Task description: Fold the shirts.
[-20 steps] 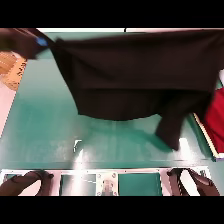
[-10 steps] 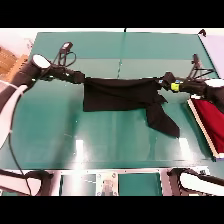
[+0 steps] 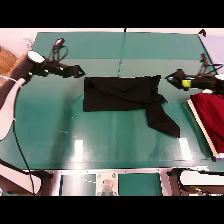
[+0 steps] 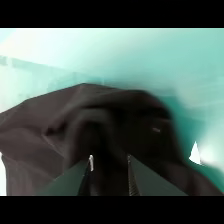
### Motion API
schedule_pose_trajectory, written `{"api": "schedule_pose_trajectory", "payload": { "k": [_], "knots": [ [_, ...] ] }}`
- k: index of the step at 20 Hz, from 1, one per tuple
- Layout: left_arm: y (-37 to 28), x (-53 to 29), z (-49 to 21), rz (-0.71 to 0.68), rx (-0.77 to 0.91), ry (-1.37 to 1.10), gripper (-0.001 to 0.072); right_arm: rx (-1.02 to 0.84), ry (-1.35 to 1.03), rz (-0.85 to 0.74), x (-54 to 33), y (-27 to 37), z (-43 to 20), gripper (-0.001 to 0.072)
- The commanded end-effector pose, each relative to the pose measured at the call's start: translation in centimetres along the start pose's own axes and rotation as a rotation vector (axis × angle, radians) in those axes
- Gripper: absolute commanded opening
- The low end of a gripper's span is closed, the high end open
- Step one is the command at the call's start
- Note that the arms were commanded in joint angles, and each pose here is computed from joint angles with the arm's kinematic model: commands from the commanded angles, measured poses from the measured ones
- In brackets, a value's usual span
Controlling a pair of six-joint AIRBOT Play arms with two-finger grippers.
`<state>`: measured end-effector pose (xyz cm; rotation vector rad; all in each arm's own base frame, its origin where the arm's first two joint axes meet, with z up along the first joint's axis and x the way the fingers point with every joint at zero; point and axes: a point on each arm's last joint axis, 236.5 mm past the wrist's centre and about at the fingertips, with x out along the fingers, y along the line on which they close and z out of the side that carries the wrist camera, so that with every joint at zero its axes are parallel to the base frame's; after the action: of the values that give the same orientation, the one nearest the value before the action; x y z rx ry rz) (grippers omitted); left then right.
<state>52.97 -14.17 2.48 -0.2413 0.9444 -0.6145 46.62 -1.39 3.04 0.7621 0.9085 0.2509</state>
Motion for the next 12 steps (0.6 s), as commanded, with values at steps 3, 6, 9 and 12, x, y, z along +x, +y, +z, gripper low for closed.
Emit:
{"api": "schedule_pose_trajectory", "payload": {
  "k": [3,6,9,12],
  "knots": [
    [1.2,-6.2,-2.8,-0.094,-0.150,0.177,0.0026,0.071,0.114,-0.070,-7.7,-4.2,-2.9,0.0218],
    [2.3,-7.0,-5.4,-0.063,-0.226,0.280,0.0025,0.092,0.096,-0.120,-9.9,-5.5,-4.4,0.0148],
    [2.3,-5.4,-10.4,-0.089,-0.357,0.399,0.0027,0.122,0.072,-0.142,-10.6,-6.2,-6.0,0.0150],
    [2.8,-2.7,-15.6,-0.097,-0.516,0.453,0.0580,0.149,0.091,-0.144,-9.9,-6.9,-7.5,0.0155]
  ]
}}
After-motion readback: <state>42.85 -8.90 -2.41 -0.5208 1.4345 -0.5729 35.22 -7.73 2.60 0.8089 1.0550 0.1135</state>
